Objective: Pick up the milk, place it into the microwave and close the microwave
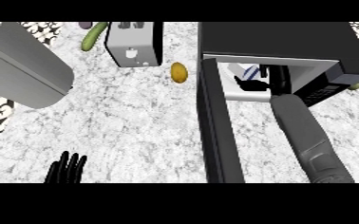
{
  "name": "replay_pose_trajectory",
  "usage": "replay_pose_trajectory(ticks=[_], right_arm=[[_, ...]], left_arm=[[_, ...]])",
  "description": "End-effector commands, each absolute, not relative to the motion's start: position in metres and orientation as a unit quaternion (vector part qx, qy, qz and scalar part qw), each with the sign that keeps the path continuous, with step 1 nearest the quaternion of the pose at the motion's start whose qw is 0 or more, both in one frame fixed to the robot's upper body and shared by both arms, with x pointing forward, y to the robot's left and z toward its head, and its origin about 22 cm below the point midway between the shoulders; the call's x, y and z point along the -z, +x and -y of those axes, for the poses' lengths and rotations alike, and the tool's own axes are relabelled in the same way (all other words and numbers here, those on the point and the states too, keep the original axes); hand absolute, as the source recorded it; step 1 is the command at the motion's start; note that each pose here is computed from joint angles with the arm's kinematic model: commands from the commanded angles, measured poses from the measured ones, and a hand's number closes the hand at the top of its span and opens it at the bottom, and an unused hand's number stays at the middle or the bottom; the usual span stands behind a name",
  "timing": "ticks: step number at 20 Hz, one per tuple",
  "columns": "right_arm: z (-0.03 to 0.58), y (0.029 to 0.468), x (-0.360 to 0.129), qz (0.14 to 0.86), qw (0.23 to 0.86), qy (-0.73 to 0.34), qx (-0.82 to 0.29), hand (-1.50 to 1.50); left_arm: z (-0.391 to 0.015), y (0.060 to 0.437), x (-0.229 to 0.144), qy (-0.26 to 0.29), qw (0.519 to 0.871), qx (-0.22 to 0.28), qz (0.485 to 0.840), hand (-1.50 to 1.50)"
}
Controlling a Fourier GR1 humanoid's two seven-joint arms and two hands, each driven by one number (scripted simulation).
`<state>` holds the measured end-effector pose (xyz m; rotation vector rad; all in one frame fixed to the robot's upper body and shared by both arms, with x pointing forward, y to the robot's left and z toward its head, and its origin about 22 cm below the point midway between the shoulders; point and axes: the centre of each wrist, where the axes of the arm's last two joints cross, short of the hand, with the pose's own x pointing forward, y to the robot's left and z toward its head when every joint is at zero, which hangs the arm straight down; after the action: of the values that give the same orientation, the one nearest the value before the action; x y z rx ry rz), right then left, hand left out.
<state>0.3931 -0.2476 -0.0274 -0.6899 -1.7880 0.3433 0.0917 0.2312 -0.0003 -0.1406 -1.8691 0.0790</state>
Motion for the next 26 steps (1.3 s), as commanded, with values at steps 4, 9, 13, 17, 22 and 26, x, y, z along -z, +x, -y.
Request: replay_pose_trajectory(ticks=[4, 9, 13, 17, 22, 26], right_arm=[[0.247, 0.411, 0.009, 0.734, 0.529, -0.399, -0.151, 1.50], [0.274, 0.416, -0.005, 0.726, 0.514, -0.435, -0.143, -1.50], [0.257, 0.413, 0.007, 0.709, 0.503, -0.462, -0.178, -1.50], [0.278, 0.417, -0.006, 0.701, 0.516, -0.450, -0.199, -1.50], [0.247, 0.418, 0.001, 0.725, 0.526, -0.391, -0.211, -1.50], [0.264, 0.420, -0.007, 0.741, 0.534, -0.354, -0.202, -1.50]], left_arm=[[-0.238, 0.091, 0.002, -0.030, 0.605, 0.007, 0.796, -1.50], [-0.236, 0.104, -0.005, -0.016, 0.594, 0.020, 0.804, -1.50], [-0.229, 0.107, -0.006, -0.033, 0.603, 0.025, 0.796, -1.50], [-0.227, 0.105, 0.007, -0.021, 0.602, 0.034, 0.797, -1.50], [-0.228, 0.114, -0.002, -0.028, 0.601, 0.032, 0.798, -1.50], [-0.218, 0.106, 0.009, -0.045, 0.604, 0.034, 0.795, -1.50]])
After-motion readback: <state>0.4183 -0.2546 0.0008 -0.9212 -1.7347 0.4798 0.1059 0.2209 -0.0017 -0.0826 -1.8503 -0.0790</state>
